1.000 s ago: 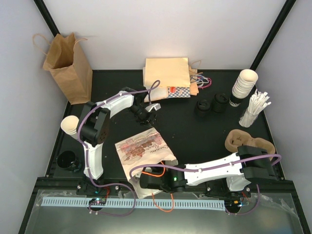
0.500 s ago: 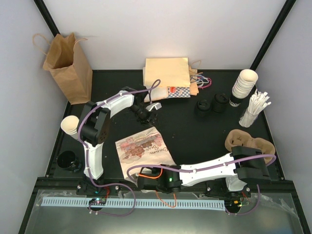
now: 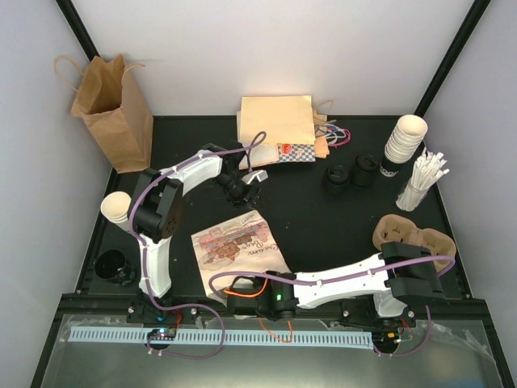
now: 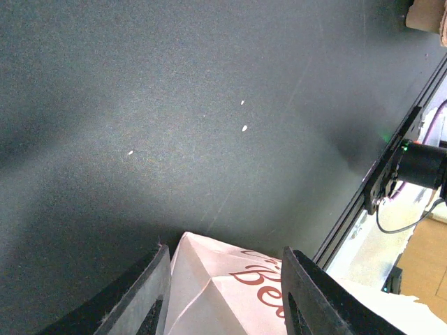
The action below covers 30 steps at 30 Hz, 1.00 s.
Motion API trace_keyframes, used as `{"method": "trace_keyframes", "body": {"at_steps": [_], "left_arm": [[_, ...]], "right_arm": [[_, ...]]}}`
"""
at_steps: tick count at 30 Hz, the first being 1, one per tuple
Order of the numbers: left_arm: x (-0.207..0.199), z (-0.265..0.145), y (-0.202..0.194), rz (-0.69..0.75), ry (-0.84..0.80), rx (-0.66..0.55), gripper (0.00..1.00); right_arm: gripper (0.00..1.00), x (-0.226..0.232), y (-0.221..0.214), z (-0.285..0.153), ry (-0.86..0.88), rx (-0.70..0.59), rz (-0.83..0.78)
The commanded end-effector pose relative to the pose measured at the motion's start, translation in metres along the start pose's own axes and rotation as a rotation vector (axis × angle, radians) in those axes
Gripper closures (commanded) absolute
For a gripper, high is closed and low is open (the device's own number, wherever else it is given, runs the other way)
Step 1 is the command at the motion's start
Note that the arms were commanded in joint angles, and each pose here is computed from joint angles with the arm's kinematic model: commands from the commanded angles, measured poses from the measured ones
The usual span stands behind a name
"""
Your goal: Pack the takeout coffee
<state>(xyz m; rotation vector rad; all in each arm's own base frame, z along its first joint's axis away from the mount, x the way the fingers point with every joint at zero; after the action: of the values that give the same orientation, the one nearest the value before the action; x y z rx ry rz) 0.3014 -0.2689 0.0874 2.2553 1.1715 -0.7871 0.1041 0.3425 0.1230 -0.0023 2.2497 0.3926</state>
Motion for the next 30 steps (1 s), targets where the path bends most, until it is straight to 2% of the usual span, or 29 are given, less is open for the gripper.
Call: {"method": "trace_keyframes", "body": {"at_steps": [1,7,30], "left_arm": [[-0.005,0.001,0.004,0.026,-0.009,0.012,0.55],[-0.006,0.000,0.005,0.029,-0.009,0.011,0.55],[-0.005,0.002,0.004,0.028,-0.010,0.017,0.55]], "right_arm": [[0.49,-0.005,-0.014,0.001,-0.019,0.068,-0.021],[0.49,-0.016,-0.007,-0.006,-0.027,0.050,-0.009],[0.48,-0.002,-0.034,0.009,-0.020,0.162,-0.053]]}}
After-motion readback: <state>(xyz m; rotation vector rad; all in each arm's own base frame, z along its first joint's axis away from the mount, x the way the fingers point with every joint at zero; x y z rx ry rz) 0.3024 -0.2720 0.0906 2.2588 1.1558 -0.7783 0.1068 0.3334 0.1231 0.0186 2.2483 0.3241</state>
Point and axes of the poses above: each gripper's point midway between its finger pads, its own z axis out along the fingers, its own x axis along the line the jaws close on, y = z × x, the point moved 1 cm from there along -z, back along the fingers, and after that the axes turned 7 degrees about z, right-handed, at the moved point
